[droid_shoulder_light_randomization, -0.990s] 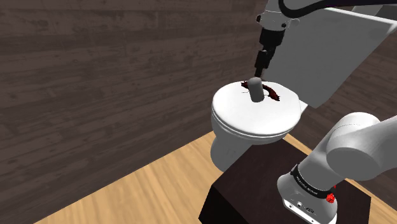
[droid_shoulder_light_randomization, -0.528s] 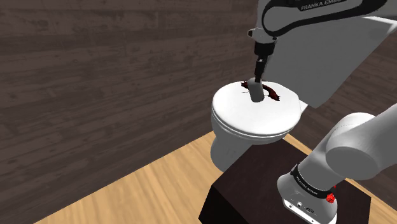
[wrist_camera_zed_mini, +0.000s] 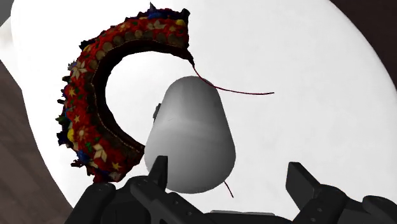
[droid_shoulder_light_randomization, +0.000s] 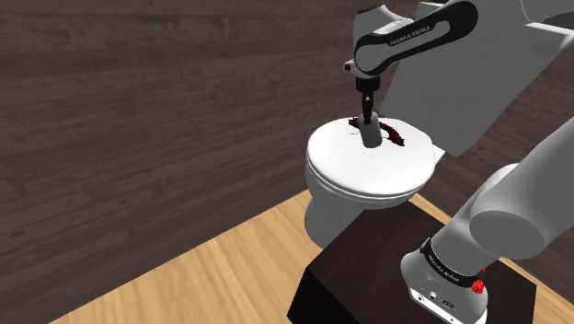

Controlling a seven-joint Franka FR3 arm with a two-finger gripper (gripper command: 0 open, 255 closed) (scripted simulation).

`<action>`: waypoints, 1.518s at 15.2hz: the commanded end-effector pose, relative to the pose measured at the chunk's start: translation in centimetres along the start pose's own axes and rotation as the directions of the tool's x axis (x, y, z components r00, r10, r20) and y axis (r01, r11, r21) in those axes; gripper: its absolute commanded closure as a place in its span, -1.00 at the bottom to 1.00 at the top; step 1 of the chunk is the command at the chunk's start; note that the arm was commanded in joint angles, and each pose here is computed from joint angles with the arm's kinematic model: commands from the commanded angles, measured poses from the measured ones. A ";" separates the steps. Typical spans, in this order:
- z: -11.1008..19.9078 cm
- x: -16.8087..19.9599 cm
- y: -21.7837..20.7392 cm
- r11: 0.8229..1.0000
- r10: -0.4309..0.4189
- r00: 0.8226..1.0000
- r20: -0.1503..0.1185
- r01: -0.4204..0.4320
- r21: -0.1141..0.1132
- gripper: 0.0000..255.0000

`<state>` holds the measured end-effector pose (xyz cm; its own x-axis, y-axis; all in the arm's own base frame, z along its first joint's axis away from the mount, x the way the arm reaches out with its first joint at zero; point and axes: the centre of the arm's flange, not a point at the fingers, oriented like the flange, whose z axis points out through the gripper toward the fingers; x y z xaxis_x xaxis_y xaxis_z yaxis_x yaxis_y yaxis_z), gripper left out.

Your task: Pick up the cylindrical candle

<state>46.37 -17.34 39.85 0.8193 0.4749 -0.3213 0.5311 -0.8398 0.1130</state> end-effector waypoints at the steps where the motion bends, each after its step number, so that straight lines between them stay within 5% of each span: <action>1: 1.7 0.9 1.5 0.999 -0.050 0.998 0.027 0.050 -0.017 -1.00; 3: 3.0 1.7 2.7 0.996 -0.082 0.996 0.046 0.083 -0.027 -1.00; 12: 6.7 2.9 2.2 0.996 -0.082 0.996 0.046 0.083 -0.027 -1.00; 13: 6.7 2.9 2.2 0.996 -0.082 0.996 0.046 0.083 -0.027 1.00; 23: 6.2 2.8 2.3 0.996 -0.082 0.996 0.046 0.083 -0.027 1.00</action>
<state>48.51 -19.56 33.10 0.7620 0.5301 -0.3720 0.6036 -0.7895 0.1114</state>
